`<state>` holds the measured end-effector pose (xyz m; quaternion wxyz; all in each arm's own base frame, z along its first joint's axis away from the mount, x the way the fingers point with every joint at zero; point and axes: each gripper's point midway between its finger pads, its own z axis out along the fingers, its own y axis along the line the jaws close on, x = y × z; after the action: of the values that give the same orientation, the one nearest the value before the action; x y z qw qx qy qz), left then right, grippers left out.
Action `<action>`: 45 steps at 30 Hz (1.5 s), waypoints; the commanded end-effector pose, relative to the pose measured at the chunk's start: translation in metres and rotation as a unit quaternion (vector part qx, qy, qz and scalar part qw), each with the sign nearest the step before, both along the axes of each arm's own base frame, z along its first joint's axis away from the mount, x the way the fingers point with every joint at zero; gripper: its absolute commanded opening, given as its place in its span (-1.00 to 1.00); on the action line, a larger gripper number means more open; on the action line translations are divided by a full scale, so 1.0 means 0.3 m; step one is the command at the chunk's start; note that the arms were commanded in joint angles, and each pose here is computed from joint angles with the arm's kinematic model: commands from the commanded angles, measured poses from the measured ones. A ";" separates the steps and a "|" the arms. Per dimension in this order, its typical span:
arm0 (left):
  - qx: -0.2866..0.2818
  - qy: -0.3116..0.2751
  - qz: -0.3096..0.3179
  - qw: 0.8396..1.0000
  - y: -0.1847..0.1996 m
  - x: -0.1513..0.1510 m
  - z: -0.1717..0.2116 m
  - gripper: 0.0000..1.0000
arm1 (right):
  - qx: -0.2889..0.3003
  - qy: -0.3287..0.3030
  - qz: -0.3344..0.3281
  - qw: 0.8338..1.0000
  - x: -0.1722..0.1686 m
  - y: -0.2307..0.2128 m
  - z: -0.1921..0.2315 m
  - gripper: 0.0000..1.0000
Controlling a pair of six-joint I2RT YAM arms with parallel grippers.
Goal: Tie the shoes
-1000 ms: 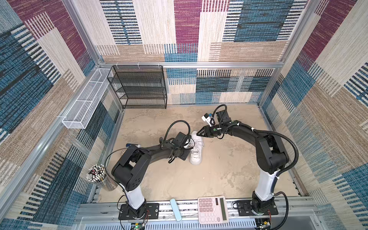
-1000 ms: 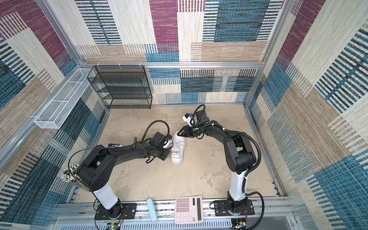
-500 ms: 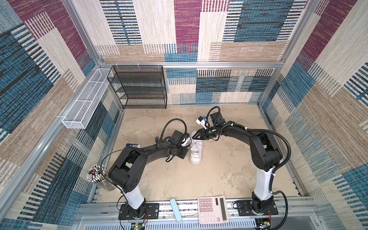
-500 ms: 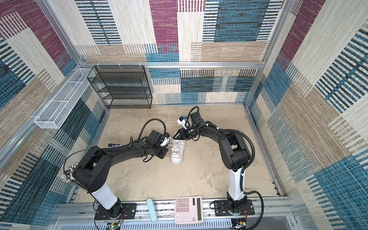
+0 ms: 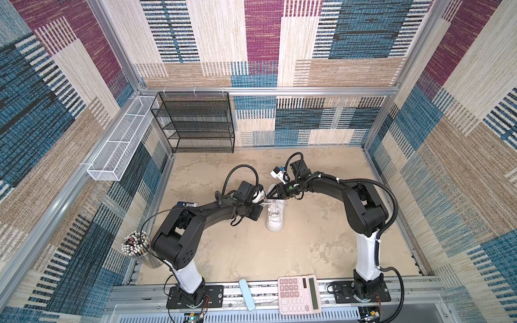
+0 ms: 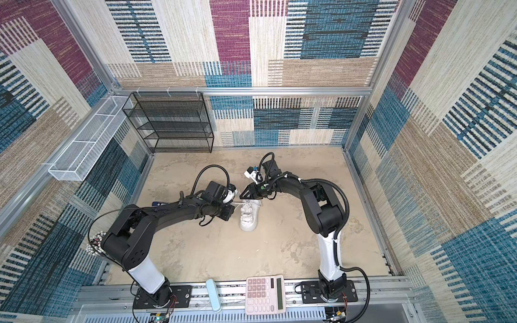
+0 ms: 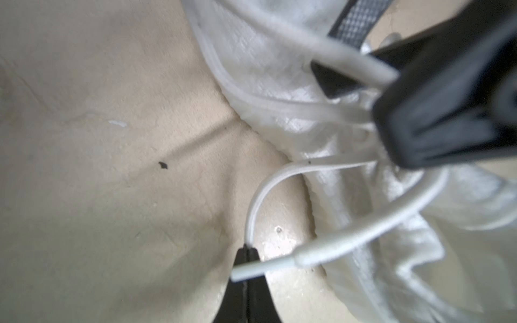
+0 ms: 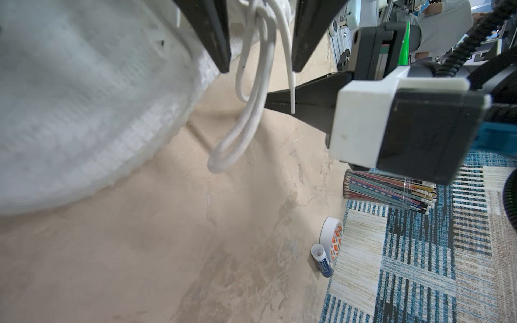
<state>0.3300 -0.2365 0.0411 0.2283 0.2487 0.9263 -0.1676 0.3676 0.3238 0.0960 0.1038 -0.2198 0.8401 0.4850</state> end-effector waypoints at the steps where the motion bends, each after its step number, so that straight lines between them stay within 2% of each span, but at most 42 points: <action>1: -0.023 0.001 0.004 1.000 -0.018 0.019 0.016 -1.00 | 0.035 -0.016 0.019 0.999 -0.003 0.024 0.049 -0.37; 6: -0.036 0.008 0.011 0.999 -0.017 0.041 0.017 -1.00 | 0.043 -0.013 0.027 0.999 -0.024 0.022 0.051 -0.76; 10: -0.041 0.010 0.017 0.999 -0.010 0.061 0.018 -1.00 | 0.054 -0.014 0.033 0.998 -0.038 0.023 0.067 -0.91; 22: -0.072 0.026 0.026 0.997 -0.019 0.161 0.020 -1.00 | 0.057 -0.015 0.043 0.997 -0.070 0.014 0.074 -1.00; 32: -0.130 0.025 0.009 0.991 -0.118 0.267 0.094 -1.00 | 0.050 -0.015 0.053 0.997 -0.087 0.020 0.065 -0.98; 36: -0.154 0.015 0.001 0.988 -0.149 0.287 0.140 -1.00 | 0.046 -0.018 0.050 0.998 -0.079 0.020 0.071 -0.94; 37: -0.159 0.012 -0.003 0.987 -0.159 0.290 0.155 -1.00 | 0.045 -0.019 0.050 0.998 -0.080 0.020 0.073 -0.86; 39: -0.167 0.011 -0.010 0.986 -0.176 0.291 0.172 -1.00 | 0.042 -0.023 0.047 0.998 -0.076 0.017 0.080 -0.52; 41: -0.173 0.010 -0.017 0.985 -0.194 0.290 0.184 -1.00 | 0.035 -0.031 0.036 0.998 -0.069 0.009 0.094 -0.27; 45: -0.182 0.010 -0.022 0.983 -0.211 0.293 0.194 -1.00 | 0.031 -0.049 -0.002 0.998 -0.045 -0.038 0.143 -0.07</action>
<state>0.4154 -0.2929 0.0911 0.2515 0.2227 0.8853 -0.3216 0.3423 0.3195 0.1294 0.1212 -0.2534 0.8127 0.5105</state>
